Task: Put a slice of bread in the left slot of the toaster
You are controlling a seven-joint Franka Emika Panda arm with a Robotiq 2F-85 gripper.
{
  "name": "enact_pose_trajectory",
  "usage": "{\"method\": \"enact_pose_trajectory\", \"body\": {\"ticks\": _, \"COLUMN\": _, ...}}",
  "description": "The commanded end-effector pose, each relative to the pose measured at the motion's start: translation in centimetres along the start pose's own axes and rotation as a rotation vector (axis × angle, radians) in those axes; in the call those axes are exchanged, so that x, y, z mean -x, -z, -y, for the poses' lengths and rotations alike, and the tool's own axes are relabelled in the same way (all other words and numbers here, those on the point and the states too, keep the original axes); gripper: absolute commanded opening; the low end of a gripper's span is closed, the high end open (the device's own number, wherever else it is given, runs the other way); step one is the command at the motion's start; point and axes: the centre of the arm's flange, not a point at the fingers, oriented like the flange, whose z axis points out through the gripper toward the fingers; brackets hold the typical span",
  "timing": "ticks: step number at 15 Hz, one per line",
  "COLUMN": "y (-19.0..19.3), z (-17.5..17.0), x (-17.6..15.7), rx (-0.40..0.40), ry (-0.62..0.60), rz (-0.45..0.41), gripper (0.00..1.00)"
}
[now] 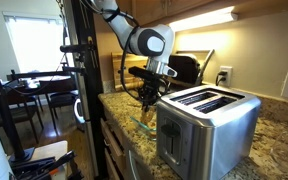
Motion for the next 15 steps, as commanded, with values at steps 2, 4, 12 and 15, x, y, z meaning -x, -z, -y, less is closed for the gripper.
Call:
{"method": "enact_pose_trajectory", "body": {"ticks": 2, "y": 0.8, "z": 0.0, "x": 0.5, "rx": -0.024, "ry": -0.01, "rz": -0.035, "gripper": 0.06}}
{"method": "enact_pose_trajectory", "body": {"ticks": 4, "y": 1.3, "z": 0.1, "x": 0.9, "rx": -0.037, "ry": -0.014, "rz": -0.047, "gripper": 0.06}}
{"method": "enact_pose_trajectory", "body": {"ticks": 12, "y": 4.8, "z": 0.8, "x": 2.8, "rx": -0.075, "ry": -0.017, "rz": -0.129, "gripper": 0.06}}
{"method": "enact_pose_trajectory", "body": {"ticks": 15, "y": 5.5, "z": 1.0, "x": 3.3, "rx": -0.077, "ry": -0.013, "rz": -0.146, "gripper": 0.06}}
